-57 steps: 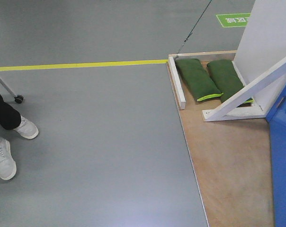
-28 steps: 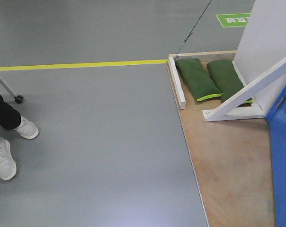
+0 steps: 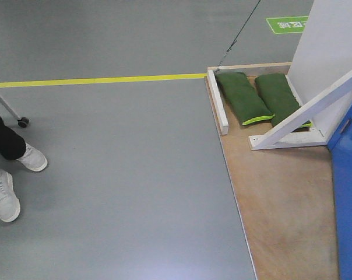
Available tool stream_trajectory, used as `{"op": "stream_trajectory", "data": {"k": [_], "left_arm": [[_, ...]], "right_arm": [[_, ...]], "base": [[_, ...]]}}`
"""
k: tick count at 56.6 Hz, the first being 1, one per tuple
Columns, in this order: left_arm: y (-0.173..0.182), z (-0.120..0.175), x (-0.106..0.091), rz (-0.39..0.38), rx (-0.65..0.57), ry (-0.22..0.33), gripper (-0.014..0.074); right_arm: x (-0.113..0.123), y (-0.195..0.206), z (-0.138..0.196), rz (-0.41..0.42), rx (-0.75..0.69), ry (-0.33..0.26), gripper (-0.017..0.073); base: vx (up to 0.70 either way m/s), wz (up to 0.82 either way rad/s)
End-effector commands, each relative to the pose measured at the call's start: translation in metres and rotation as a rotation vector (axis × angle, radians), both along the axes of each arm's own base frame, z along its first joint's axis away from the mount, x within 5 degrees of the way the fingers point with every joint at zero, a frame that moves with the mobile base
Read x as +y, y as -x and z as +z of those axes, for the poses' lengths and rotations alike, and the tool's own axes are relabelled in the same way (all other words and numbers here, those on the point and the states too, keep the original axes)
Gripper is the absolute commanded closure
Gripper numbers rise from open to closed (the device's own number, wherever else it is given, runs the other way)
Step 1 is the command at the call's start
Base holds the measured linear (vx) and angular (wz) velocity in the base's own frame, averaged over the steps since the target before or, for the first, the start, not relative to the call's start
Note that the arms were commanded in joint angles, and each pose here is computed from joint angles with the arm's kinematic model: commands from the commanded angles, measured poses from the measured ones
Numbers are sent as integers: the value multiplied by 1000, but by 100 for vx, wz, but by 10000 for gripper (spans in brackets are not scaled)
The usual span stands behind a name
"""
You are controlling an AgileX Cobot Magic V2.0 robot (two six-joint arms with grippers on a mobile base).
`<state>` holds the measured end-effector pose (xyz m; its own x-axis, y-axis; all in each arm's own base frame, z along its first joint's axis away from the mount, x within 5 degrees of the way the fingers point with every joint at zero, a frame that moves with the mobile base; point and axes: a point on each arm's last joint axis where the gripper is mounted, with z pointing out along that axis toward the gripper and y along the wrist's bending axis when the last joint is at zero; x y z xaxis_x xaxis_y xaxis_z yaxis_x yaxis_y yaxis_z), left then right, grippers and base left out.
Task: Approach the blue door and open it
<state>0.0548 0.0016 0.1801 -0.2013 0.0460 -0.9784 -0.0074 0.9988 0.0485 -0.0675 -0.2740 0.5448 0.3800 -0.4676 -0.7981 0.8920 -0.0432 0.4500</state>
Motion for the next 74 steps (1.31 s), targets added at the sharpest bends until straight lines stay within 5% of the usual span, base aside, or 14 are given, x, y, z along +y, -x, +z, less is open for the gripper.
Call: {"op": "stream_trajectory", "data": {"k": [1, 18, 37, 53, 74], "left_arm": [[1, 17, -1, -11, -123, 10, 521], [1, 17, -1, -11, -123, 10, 521], [1, 17, -1, -11, -123, 10, 521], [1, 17, -1, -11, -123, 10, 521], [1, 17, -1, -11, -123, 10, 521]], "right_arm": [[0, 5, 8, -36, 14, 68, 547], [-51, 12, -30, -51, 75, -68, 547], [-74, -34, -42, 69, 141, -98, 547], [-44, -61, -17, 209, -4, -20, 547], [-20, -66, -6, 255, 11, -79, 547]], "base": [[0, 0], [0, 0], [0, 0], [0, 0], [0, 0]]}}
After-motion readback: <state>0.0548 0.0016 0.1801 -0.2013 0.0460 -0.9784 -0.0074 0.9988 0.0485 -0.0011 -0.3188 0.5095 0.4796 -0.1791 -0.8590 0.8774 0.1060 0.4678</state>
